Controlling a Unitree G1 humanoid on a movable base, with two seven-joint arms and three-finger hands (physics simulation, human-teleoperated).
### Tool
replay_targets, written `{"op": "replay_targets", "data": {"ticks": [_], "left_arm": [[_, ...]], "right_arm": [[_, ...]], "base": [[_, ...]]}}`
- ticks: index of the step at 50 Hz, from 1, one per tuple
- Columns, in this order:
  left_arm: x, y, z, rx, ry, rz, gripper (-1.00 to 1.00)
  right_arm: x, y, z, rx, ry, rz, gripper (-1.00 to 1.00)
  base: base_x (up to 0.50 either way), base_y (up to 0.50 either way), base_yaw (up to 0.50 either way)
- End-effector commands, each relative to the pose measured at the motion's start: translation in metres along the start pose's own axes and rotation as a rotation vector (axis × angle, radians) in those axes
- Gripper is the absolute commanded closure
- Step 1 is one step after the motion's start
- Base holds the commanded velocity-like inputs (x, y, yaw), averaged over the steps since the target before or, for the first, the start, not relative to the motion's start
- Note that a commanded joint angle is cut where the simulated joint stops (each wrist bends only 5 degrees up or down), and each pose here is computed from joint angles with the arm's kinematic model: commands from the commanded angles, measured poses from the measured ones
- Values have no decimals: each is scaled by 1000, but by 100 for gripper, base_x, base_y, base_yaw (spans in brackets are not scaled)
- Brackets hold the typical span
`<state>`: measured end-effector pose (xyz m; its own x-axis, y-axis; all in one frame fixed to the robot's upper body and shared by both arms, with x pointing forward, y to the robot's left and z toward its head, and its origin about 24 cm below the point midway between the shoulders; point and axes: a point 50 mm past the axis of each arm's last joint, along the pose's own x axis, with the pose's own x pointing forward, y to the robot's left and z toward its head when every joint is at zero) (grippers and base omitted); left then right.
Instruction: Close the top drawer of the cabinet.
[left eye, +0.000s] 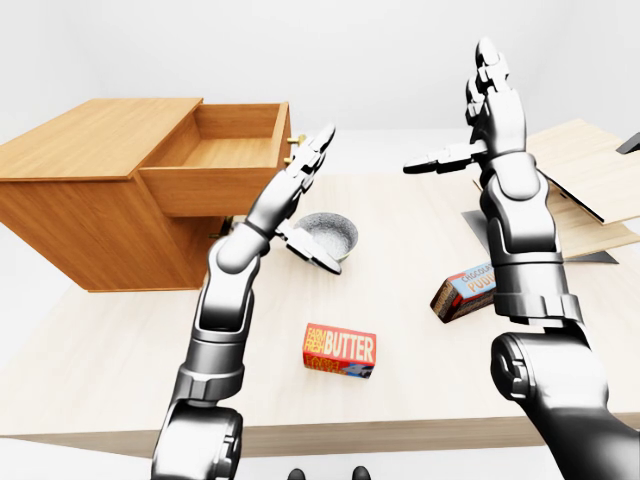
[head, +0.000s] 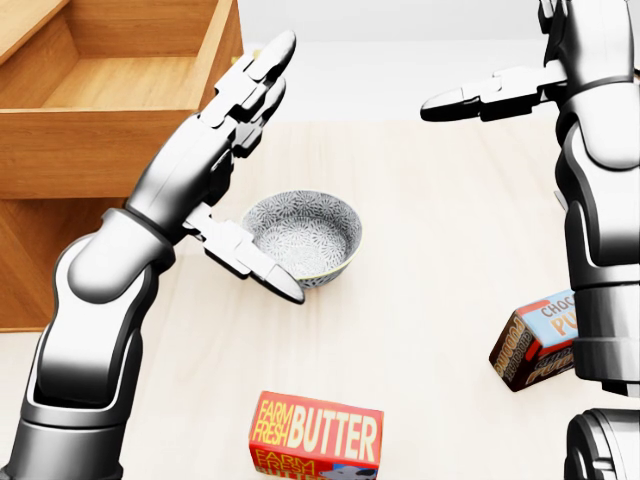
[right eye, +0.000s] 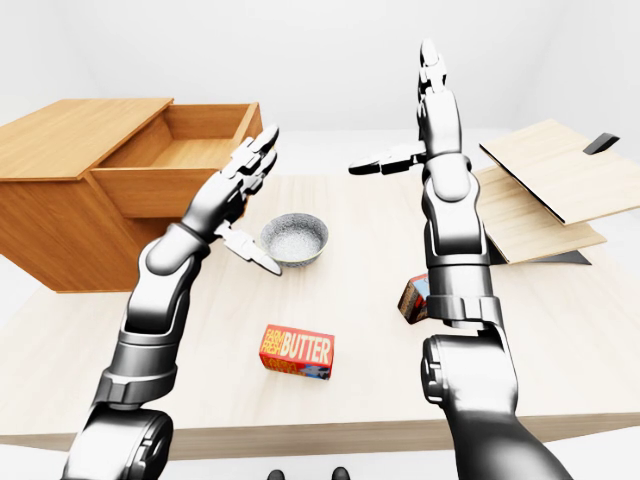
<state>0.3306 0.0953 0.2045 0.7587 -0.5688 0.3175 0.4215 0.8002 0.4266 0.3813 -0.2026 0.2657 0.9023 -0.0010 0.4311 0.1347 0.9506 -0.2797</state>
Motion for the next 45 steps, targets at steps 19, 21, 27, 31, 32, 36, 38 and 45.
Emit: {"op": "replay_targets", "data": {"ticks": [19, 21, 27, 31, 32, 36, 38, 45], "left_arm": [[11, -2, -52, -114, 219, 57, -100], [10, -1, -56, -117, 236, 67, -100], [10, 9, -58, -126, 248, 135, -100], [8, 17, -58, -115, 252, 184, -100], [8, 20, -59, -106, 259, 197, -100], [5, 30, -63, -108, 279, 242, -100], [4, 34, -64, -103, 289, 259, -100], [-3, 43, -64, -88, 287, 290, -100]], "right_arm": [[-3, -4, -6, -3, 20, -15, -100], [-3, -4, -7, -3, 24, -16, -100], [-4, -5, -9, -2, 26, -16, -100], [-5, -4, -10, 1, 31, -15, -100], [-5, -3, -11, 2, 33, -14, -100], [-5, -2, -12, 4, 38, -13, -100], [-5, -2, -12, 5, 36, -13, -100], [-5, 0, -12, 7, 39, -10, -100]], "base": [[0, 0, 0], [0, 0, 0], [0, 0, 0], [0, 0, 0], [0, 0, 0], [0, 0, 0], [0, 0, 0], [0, 0, 0]]}}
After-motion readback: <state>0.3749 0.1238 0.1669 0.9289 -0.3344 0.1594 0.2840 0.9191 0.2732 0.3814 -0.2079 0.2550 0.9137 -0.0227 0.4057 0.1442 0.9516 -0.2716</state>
